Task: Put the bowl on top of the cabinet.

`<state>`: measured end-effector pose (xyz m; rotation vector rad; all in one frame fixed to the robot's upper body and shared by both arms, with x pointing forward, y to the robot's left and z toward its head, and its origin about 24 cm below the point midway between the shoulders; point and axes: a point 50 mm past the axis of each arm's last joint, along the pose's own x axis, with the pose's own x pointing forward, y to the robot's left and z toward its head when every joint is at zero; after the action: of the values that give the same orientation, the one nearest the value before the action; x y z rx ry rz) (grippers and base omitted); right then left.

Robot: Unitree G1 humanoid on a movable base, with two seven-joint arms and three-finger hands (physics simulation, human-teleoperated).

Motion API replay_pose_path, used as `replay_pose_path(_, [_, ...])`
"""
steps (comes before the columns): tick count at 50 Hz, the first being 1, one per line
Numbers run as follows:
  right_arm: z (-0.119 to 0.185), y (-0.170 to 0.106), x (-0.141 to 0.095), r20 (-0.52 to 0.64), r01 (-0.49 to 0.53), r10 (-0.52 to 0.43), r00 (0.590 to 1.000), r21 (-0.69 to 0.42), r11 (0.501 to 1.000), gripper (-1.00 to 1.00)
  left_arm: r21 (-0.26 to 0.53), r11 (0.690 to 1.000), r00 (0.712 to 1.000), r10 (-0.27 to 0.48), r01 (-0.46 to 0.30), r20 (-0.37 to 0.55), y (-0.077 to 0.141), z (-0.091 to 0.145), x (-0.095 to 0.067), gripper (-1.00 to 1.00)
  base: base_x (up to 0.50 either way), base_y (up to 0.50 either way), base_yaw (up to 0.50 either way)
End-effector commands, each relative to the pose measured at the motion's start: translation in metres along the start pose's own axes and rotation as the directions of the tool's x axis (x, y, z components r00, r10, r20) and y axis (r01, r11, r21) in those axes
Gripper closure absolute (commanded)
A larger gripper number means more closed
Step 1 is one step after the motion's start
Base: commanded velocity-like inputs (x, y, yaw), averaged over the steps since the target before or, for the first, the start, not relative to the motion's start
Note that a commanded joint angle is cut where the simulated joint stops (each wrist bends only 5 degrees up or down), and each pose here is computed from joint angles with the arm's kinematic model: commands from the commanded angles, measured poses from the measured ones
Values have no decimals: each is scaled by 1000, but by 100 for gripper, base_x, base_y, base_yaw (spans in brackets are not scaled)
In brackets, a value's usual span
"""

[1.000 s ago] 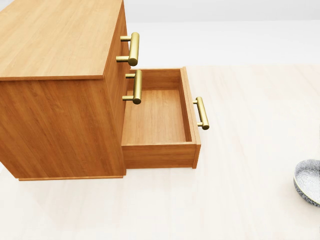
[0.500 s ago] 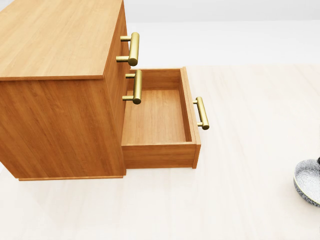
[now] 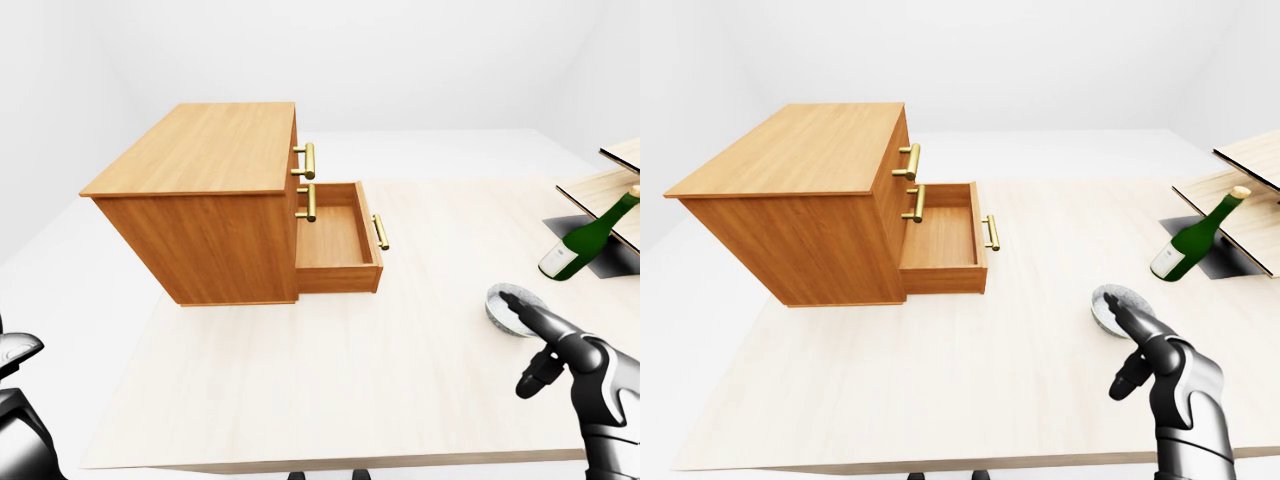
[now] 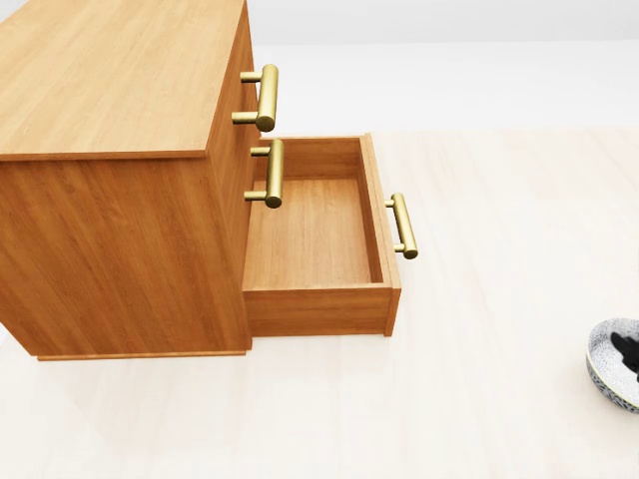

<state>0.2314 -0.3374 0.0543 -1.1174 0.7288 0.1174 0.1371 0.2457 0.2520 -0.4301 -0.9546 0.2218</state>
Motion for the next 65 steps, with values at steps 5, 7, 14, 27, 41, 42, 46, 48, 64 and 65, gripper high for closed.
replay_pose_path(5, [-6,4,-2,-24,-5,5,1000,2,1000,-98,2,1000,1000,0,0,1,0,0,0,-100,0,0,0])
replay_pose_path(7, [-7,6,-2,-27,-12,12,1000,3,1000,-98,1,1000,1000,0,0,3,0,0,0,-100,0,0,0])
replay_pose_path(14, [-8,8,0,-28,-22,22,999,11,1000,-98,2,1000,1000,-1,1,2,0,0,0,-100,0,0,0])
replay_pose_path(27, [-4,13,7,-13,-58,58,998,23,998,-98,7,1000,1000,-1,1,-4,0,-2,-1,-100,0,0,0])
replay_pose_path(41, [-8,35,21,-3,-179,180,984,102,979,-99,18,1000,1000,-4,4,-10,0,-5,-1,-100,0,0,0])
replay_pose_path(42, [-9,37,22,-4,-189,191,982,105,976,-100,19,1000,1000,-4,4,-10,1,-5,-2,-100,0,0,0])
replay_pose_path(46, [-11,47,23,-3,-225,227,974,122,967,-100,16,1000,1000,-5,5,-7,0,-4,-2,-100,0,0,0])
replay_pose_path(48, [-13,50,23,-6,-234,236,972,128,964,62,12,1000,1000,-4,4,-3,0,-2,-2,-100,0,0,0])
replay_pose_path(64, [-20,59,20,-10,-244,248,969,154,957,100,6,1000,1000,-8,8,2,-2,1,-3,-100,0,0,0])
replay_pose_path(65, [-20,59,20,-10,-243,247,969,155,958,100,8,1000,1000,-9,9,1,-2,0,-3,-100,0,0,0])
